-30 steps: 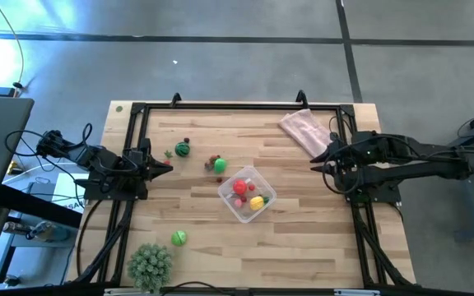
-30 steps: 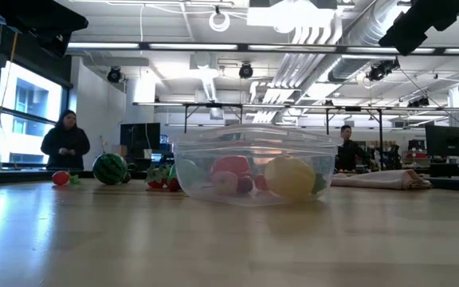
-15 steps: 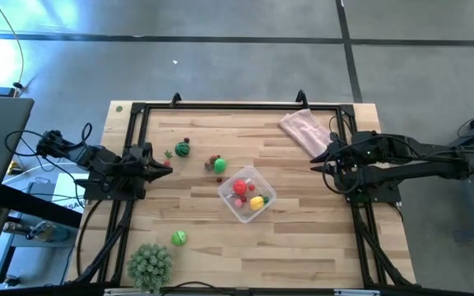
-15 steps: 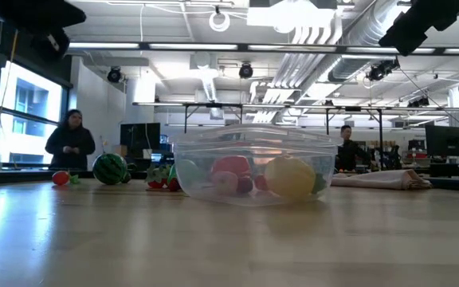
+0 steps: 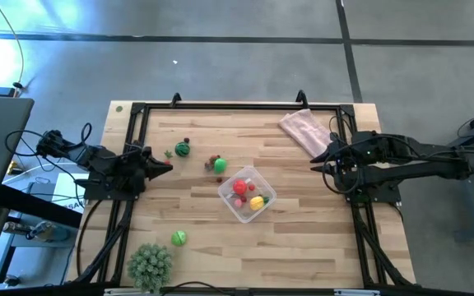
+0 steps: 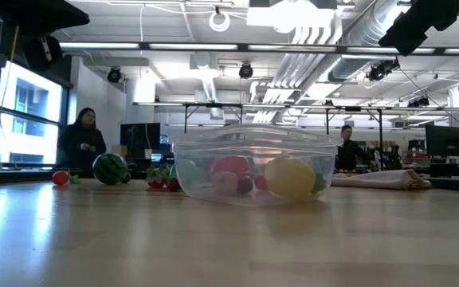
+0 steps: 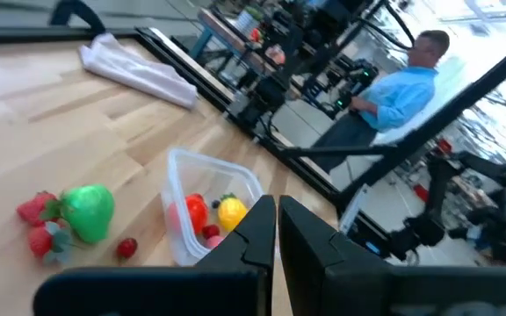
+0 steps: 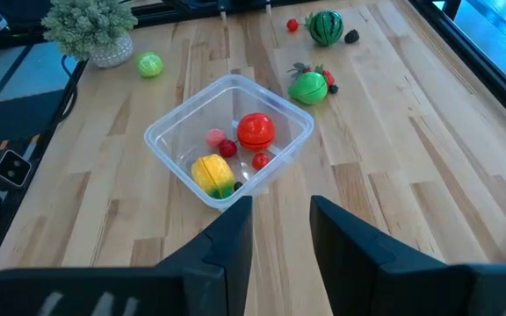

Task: Pick and placing Produce into tupperware
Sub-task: Put the green watermelon into the transparent container

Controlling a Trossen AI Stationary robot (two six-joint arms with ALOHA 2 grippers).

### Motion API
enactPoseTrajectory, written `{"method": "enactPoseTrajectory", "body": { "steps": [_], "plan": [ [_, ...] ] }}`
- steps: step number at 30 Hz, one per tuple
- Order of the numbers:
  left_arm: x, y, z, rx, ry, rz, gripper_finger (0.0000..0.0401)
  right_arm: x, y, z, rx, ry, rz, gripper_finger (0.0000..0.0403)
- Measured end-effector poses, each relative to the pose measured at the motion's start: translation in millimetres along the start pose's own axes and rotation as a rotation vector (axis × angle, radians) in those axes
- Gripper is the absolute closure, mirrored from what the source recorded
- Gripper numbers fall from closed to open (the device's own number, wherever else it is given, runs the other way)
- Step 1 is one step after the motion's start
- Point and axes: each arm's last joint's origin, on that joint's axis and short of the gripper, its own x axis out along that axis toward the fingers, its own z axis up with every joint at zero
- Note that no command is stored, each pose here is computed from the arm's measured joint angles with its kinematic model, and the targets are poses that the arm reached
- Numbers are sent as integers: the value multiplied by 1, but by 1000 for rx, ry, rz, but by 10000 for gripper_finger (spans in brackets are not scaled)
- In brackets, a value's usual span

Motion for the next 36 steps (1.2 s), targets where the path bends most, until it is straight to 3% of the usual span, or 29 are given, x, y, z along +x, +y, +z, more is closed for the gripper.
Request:
{"method": "enactPoseTrajectory", "body": {
  "steps": [9,18,23,30,36],
  "plan": [
    [0,7,-1,18,-67,148,394,0,0,0,1,0,0,297],
    [4,10,-7,33,-25,223,394,0,0,0,1,0,0,297],
    [4,-1,4,103,17,247,394,0,0,0,2,0,0,297],
    [16,-21,27,216,166,382,394,0,0,0,0,0,0,297],
    [45,-25,50,247,428,494,394,0,0,0,1,0,1,297]
  ]
}}
